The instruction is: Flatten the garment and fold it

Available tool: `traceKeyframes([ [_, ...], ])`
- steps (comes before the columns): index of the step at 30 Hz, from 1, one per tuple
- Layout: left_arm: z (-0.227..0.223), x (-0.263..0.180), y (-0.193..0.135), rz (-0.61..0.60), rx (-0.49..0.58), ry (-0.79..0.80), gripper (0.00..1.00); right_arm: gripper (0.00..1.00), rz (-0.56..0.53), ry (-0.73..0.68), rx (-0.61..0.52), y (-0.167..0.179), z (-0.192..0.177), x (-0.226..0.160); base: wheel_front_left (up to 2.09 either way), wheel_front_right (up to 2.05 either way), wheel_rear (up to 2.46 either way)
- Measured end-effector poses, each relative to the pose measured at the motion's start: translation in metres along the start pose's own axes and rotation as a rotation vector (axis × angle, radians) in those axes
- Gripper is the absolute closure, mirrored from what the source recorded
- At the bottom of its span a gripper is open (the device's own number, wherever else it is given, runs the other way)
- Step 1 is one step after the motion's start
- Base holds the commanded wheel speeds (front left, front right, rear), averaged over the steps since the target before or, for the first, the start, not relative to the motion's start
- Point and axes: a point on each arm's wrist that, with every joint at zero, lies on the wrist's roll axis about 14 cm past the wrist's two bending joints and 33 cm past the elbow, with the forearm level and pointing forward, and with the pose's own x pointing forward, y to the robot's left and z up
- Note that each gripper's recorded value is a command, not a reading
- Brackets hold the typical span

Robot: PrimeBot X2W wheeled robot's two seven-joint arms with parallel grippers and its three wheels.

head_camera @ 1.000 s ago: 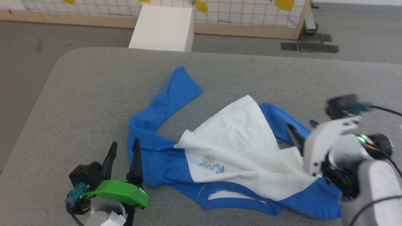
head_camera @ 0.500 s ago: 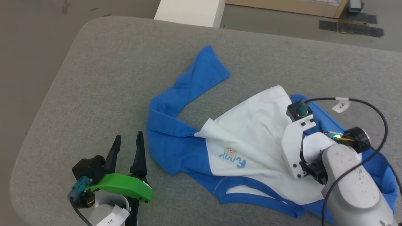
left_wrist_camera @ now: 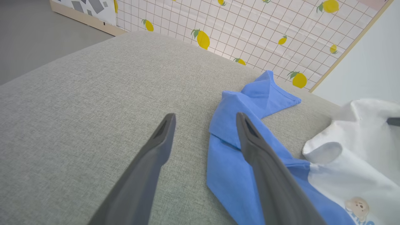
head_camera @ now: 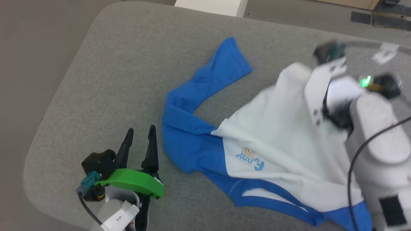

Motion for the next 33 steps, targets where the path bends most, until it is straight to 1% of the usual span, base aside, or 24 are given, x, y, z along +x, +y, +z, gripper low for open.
traceKeyframes([
  [4,0.000,0.000,0.004,0.016,-0.001,0.001,0.00,1.00,-0.047,-0.236,-0.040,-0.013,0.087,-0.006,0.00,0.00,0.00],
  [8,-0.002,-0.002,0.013,0.044,0.002,0.007,0.00,1.00,-0.065,-0.402,-0.064,-0.014,0.147,-0.011,0.00,0.00,0.00],
  [11,-0.003,-0.005,0.019,0.064,0.004,0.009,0.00,1.00,-0.070,-0.455,-0.068,-0.012,0.169,-0.008,0.00,0.00,0.00],
  [13,-0.004,-0.006,0.023,0.077,0.006,0.012,0.00,1.00,-0.063,-0.404,-0.064,-0.009,0.161,0.004,0.00,0.00,0.00],
  [14,-0.004,-0.006,0.025,0.082,0.007,0.013,0.00,0.89,-0.055,-0.357,-0.063,-0.005,0.151,0.013,0.00,0.00,0.00],
  [15,-0.004,-0.007,0.026,0.085,0.007,0.014,0.00,0.00,-0.046,-0.321,-0.059,-0.002,0.143,0.019,0.00,0.00,0.00],
  [17,-0.004,-0.007,0.026,0.089,0.006,0.014,0.00,0.00,-0.029,-0.291,-0.052,0.003,0.134,0.025,0.00,0.00,0.00],
  [19,-0.003,-0.007,0.026,0.088,0.003,0.010,0.00,0.00,-0.021,-0.310,-0.037,0.005,0.136,0.024,0.00,0.00,0.00],
  [23,0.002,-0.007,0.022,0.077,-0.003,-0.007,0.00,0.00,0.006,-0.453,0.070,-0.001,0.153,0.005,0.00,0.00,0.00],
  [26,0.007,-0.008,0.020,0.068,-0.003,-0.025,0.00,0.00,0.013,-0.573,0.158,-0.009,0.158,-0.015,0.00,0.00,0.00],
  [29,0.010,-0.012,0.017,0.055,-0.003,-0.032,0.00,0.00,0.011,-0.669,0.214,-0.014,0.149,-0.034,0.00,0.00,0.00],
  [33,0.009,-0.018,0.010,0.024,-0.005,-0.031,0.00,0.00,-0.038,-0.795,0.295,-0.034,0.122,-0.068,0.00,0.00,0.00],
])
